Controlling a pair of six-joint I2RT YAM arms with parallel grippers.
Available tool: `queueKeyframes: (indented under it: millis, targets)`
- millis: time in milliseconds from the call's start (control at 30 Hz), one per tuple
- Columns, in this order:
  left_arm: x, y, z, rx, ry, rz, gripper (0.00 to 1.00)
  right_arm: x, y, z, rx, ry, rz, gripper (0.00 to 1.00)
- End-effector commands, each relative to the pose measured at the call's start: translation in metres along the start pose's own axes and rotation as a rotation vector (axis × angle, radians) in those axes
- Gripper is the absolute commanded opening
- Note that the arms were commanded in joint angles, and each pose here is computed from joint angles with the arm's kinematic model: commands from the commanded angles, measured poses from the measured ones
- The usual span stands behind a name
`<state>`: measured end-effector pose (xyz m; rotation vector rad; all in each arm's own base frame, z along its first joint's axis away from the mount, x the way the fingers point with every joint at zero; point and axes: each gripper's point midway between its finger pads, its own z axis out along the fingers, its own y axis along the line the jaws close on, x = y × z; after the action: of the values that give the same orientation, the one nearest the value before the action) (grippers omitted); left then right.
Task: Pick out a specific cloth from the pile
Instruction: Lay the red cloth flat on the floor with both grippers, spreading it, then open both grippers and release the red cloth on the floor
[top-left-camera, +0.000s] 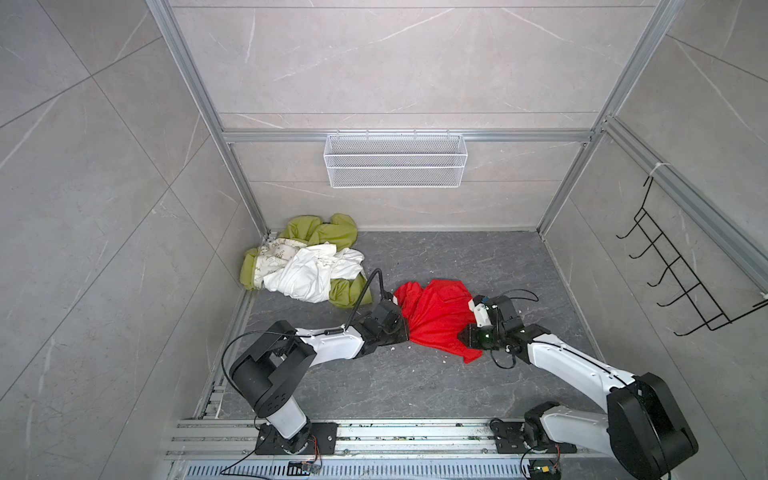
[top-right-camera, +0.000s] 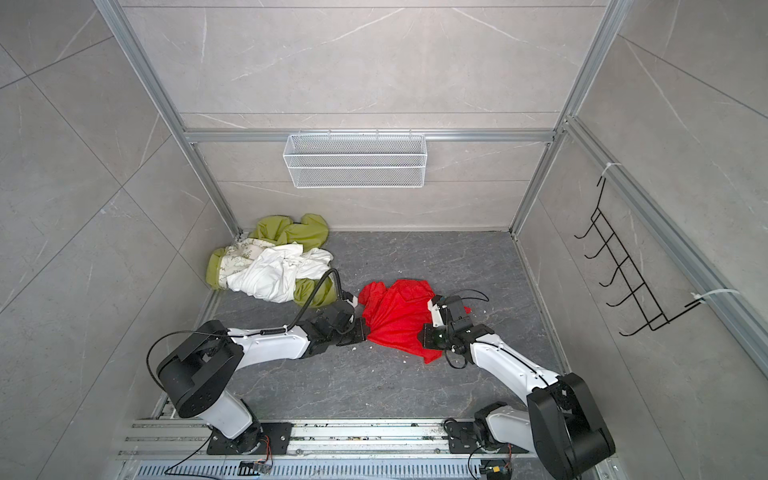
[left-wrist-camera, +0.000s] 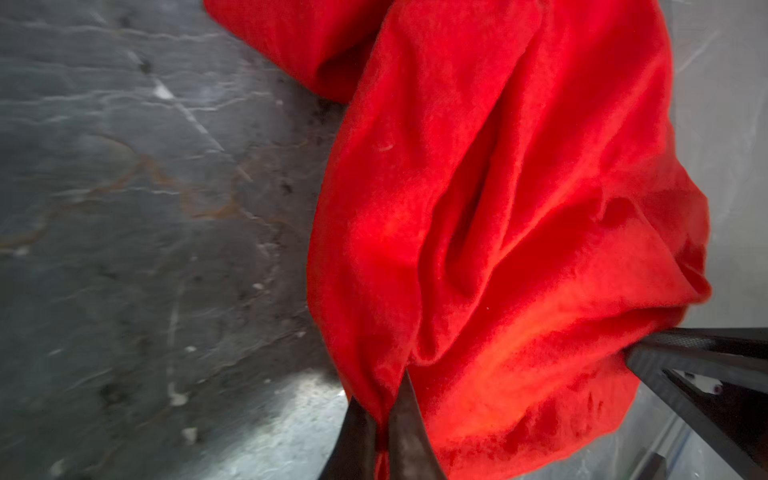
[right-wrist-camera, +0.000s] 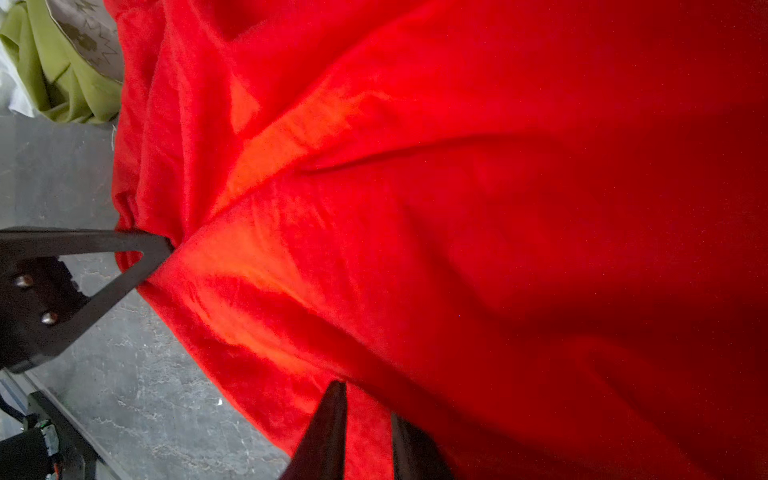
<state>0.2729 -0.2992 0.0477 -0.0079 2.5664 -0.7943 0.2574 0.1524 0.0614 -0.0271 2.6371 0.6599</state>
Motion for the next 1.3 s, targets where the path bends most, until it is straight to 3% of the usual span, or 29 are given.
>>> queueKeyframes:
  millis: [0,300,533,733,967,1267]
  targets:
    - [-0.015,-0.01,-0.014,0.014,-0.055,0.014,0.15,0.002,-0.005,-0.006,0.036,0.001,0.008,0.28]
    - [-0.027,-0.023,-0.027,0.046,-0.096,0.035,0.43,-0.016,0.006,-0.027,0.035,-0.048,-0.02,0.33]
    - [-0.044,-0.028,-0.057,0.033,-0.185,0.089,0.64,-0.05,0.013,-0.051,0.069,-0.19,-0.088,0.36]
    - [-0.052,-0.024,-0.084,0.028,-0.269,0.111,0.7,-0.082,0.018,-0.067,0.088,-0.356,-0.162,0.38]
    - [-0.057,-0.022,-0.113,0.009,-0.302,0.195,0.77,-0.12,0.017,-0.113,0.187,-0.588,-0.211,0.38]
    - [-0.067,0.001,-0.155,-0.034,-0.345,0.203,0.91,-0.149,0.006,-0.164,0.364,-0.714,-0.18,0.41]
